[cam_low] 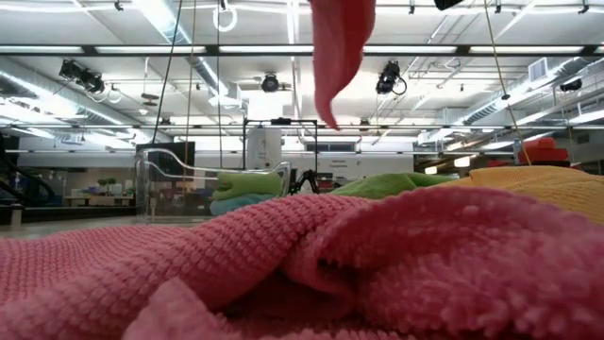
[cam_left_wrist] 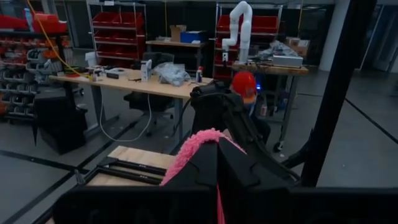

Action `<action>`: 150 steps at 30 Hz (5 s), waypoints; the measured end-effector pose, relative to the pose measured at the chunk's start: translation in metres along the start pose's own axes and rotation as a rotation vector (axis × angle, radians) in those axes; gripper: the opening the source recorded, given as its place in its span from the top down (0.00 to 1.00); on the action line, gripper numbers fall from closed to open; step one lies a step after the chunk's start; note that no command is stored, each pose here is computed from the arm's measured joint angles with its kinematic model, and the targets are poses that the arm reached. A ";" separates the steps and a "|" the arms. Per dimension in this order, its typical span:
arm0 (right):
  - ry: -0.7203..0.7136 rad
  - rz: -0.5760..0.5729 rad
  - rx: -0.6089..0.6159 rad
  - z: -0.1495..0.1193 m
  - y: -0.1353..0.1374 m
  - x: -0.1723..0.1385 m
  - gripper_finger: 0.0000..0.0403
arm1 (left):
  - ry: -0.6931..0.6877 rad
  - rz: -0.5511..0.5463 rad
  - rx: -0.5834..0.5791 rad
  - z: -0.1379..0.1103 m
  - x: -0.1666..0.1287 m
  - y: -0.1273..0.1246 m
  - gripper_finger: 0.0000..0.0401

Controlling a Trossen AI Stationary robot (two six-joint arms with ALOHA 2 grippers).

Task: Fold microfiber towels
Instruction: Fold the left pink microfiber towel

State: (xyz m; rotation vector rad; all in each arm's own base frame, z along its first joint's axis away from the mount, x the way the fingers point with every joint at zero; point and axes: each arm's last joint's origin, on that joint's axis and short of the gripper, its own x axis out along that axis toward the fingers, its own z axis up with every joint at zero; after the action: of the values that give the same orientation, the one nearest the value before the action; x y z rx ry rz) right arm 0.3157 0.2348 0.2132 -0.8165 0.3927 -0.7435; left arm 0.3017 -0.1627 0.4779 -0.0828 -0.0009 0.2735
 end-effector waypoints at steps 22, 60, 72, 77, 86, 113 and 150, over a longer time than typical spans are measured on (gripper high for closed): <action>-0.236 0.778 -0.044 0.029 0.009 -0.009 0.90 | 0.388 -0.218 0.212 -0.041 -0.011 0.001 0.93; 0.480 0.780 0.091 -0.049 -0.027 0.029 0.90 | 1.004 0.179 0.505 -0.223 0.056 -0.021 0.94; 0.600 0.734 0.028 -0.099 -0.012 0.017 0.90 | 0.990 0.143 0.635 -0.242 0.092 -0.007 0.95; 0.631 0.717 0.020 -0.104 -0.015 0.007 0.86 | 0.971 0.097 0.634 -0.243 0.108 0.000 0.98; 0.647 0.705 0.055 -0.104 -0.016 -0.015 0.68 | 0.967 0.028 0.593 -0.263 0.144 0.018 0.91; 0.327 0.639 0.175 -0.091 -0.010 -0.063 0.57 | 1.107 -0.303 1.190 -0.242 0.112 -0.001 0.57; 0.309 0.644 0.173 -0.088 -0.009 -0.061 0.57 | 1.569 0.078 0.940 -0.327 0.129 0.046 0.57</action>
State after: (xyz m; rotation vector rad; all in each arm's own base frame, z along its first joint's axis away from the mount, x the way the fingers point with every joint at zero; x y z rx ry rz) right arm 0.2188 0.2303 0.1664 -0.3688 0.8102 -0.2889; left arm 0.4172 -0.1109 0.1474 0.6572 1.6794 0.2037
